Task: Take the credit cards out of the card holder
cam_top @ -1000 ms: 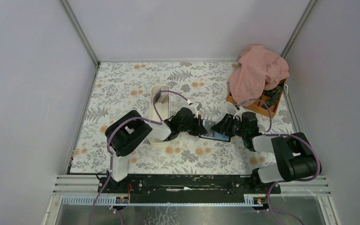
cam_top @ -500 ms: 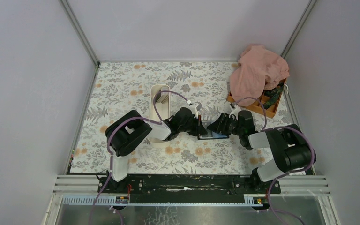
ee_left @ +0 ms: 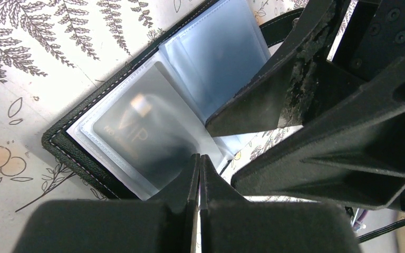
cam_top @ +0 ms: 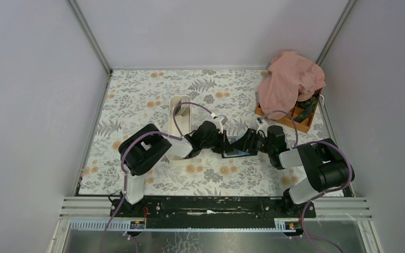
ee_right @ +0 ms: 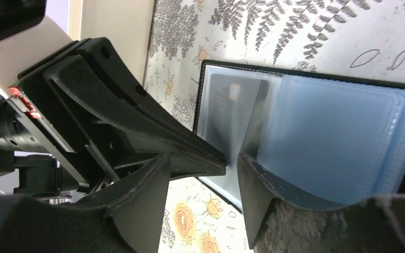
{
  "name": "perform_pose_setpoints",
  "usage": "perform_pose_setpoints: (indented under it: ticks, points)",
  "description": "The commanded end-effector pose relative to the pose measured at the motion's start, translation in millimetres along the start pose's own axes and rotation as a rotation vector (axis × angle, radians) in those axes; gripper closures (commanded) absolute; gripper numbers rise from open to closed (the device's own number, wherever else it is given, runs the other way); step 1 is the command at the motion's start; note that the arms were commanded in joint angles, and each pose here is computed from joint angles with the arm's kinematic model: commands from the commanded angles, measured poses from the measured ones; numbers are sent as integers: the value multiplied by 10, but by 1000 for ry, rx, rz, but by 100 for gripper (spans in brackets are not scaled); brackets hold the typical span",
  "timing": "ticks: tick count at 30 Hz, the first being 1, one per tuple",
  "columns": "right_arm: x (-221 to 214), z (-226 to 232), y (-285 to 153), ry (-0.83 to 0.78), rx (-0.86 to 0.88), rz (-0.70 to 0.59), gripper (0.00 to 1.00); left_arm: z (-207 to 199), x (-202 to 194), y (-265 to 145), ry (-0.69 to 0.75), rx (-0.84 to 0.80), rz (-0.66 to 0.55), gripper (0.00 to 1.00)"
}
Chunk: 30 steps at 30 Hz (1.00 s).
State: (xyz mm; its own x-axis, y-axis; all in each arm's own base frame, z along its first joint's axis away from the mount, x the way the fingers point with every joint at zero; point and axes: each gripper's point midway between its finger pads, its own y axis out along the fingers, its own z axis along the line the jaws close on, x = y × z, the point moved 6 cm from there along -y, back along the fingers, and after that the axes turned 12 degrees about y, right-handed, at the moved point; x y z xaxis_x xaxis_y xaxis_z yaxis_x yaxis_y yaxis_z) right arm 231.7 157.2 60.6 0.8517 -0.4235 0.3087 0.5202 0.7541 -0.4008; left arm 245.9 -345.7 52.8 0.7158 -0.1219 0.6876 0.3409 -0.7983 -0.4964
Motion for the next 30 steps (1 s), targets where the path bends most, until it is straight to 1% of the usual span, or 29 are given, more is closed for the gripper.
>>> perform_pose_setpoints:
  ticks: [1, 4, 7, 10, 13, 18, 26, 30]
  points:
    - [-71, 120, -5, -19, 84, 46, 43, 153, -171, 37, -20, 47, 59, 100]
    - [-71, 102, -7, -16, 73, 38, 43, 131, -151, 17, -18, 42, 56, 100]
    - [-63, 87, -12, -14, 54, 24, 43, 85, -72, -70, -8, 49, 28, 99]
    - [-44, 78, -15, -21, 33, 19, 43, 38, 33, -219, 6, 77, -23, 85]
    - [-42, 81, -10, -26, 32, 28, 43, 19, 94, -330, 20, 103, -47, 78]
    - [-57, 118, -9, -17, 67, 43, 44, 31, 74, -377, 17, 116, -45, 77]
    - [-73, 261, -59, -25, 171, 37, 50, 17, 53, -414, 1, 106, -61, 77]
    - [-85, 283, -51, -8, 203, 45, 51, 22, 75, -477, 2, 123, -85, 77]
